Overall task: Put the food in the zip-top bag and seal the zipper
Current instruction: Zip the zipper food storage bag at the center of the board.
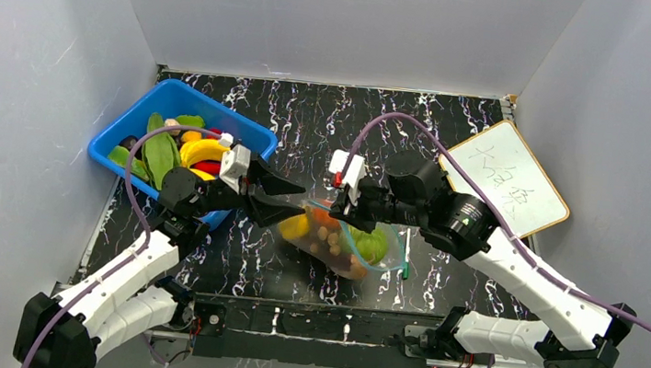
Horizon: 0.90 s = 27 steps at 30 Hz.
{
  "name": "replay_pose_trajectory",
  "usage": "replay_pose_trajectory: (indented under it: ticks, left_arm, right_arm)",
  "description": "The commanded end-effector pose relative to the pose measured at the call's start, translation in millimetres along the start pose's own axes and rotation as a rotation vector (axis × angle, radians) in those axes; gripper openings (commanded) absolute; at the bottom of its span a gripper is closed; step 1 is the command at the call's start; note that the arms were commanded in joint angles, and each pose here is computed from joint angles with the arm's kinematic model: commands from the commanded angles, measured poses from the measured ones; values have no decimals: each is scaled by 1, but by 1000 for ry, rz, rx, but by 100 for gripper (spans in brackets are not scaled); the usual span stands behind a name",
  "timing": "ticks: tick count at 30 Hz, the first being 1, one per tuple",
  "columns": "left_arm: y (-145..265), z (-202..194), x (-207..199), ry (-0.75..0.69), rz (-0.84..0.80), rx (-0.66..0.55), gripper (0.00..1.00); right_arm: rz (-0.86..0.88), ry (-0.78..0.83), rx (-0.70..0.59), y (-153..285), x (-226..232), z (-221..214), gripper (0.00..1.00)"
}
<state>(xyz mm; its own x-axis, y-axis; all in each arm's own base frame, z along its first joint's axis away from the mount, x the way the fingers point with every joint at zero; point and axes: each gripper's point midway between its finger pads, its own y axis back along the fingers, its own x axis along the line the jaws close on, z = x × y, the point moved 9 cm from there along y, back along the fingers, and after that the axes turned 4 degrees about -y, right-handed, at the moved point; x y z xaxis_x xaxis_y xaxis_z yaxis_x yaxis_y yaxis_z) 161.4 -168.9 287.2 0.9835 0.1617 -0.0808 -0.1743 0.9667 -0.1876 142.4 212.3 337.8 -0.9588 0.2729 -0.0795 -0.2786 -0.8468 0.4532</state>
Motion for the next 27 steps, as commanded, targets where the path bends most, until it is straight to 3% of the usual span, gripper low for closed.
replay_pose_trajectory:
  ticks: [1, 7, 13, 16, 23, 27]
  left_arm:
    - [0, 12, -11, -106, -139, -50, 49]
    - [-1, 5, -11, -122, -187, -26, 49]
    - [-2, 5, -9, -110, -186, -18, 42]
    - [-3, 4, -7, -82, -181, -13, 31]
    - [-5, 2, -4, -21, -149, -19, 20]
    - [-7, 2, -2, 2, -141, -23, 1]
  right_arm:
    - [28, 57, -222, 5, -2, 46, 0]
    - [67, 60, -247, -2, -2, 52, 0]
    - [84, 64, -257, -7, -2, 57, 0]
    - [88, 65, -259, -9, -3, 57, 0]
    - [94, 66, -260, -11, -3, 57, 0]
    - [88, 66, -260, -11, -4, 58, 0]
